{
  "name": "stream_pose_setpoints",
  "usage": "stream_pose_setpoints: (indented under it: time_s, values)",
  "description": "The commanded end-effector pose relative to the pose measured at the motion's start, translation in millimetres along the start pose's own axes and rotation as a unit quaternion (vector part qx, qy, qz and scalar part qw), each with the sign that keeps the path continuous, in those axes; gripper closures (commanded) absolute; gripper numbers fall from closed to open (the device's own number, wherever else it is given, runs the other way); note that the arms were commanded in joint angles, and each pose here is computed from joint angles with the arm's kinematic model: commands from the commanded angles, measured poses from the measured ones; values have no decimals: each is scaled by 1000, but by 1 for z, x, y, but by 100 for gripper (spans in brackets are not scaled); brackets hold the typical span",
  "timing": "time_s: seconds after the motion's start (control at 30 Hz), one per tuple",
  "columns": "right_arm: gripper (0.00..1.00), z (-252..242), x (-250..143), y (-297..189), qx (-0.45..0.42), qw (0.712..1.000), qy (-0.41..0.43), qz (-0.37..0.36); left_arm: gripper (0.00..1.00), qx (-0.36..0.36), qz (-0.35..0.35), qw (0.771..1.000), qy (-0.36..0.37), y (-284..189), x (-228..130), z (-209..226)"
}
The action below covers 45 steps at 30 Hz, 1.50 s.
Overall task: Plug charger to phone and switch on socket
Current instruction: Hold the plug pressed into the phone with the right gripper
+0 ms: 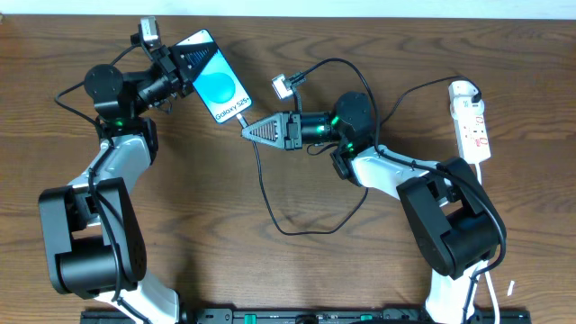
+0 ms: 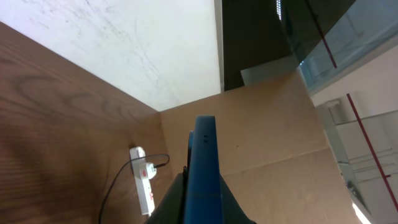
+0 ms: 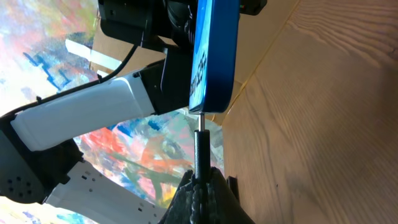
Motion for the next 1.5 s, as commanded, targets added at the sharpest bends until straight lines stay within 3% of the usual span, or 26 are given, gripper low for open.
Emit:
stream_pose_setpoints:
  time_s: [0.0,0.87,1.47]
  values:
    - [99,4,3,4,5,1000,-20,0,92,-9,11,1000,19,0,-3,-14]
    - [99,4,3,4,4,1000,-20,-1,92,-10,31,999,22,10,-14,-14]
    - [99,2,7,4,-3,1000,3,-15,93,-6,83,996,44,9,-26,-12]
Point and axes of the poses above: each gripper's point midway between its finger pads, its own y axis out along the fingers, its own z axis along the line the jaws close on, x = y × z, the point moved 5 cm from there along -y, back along the fingers, and after that the axes turned 11 degrees about -y, right-handed, at the moved point
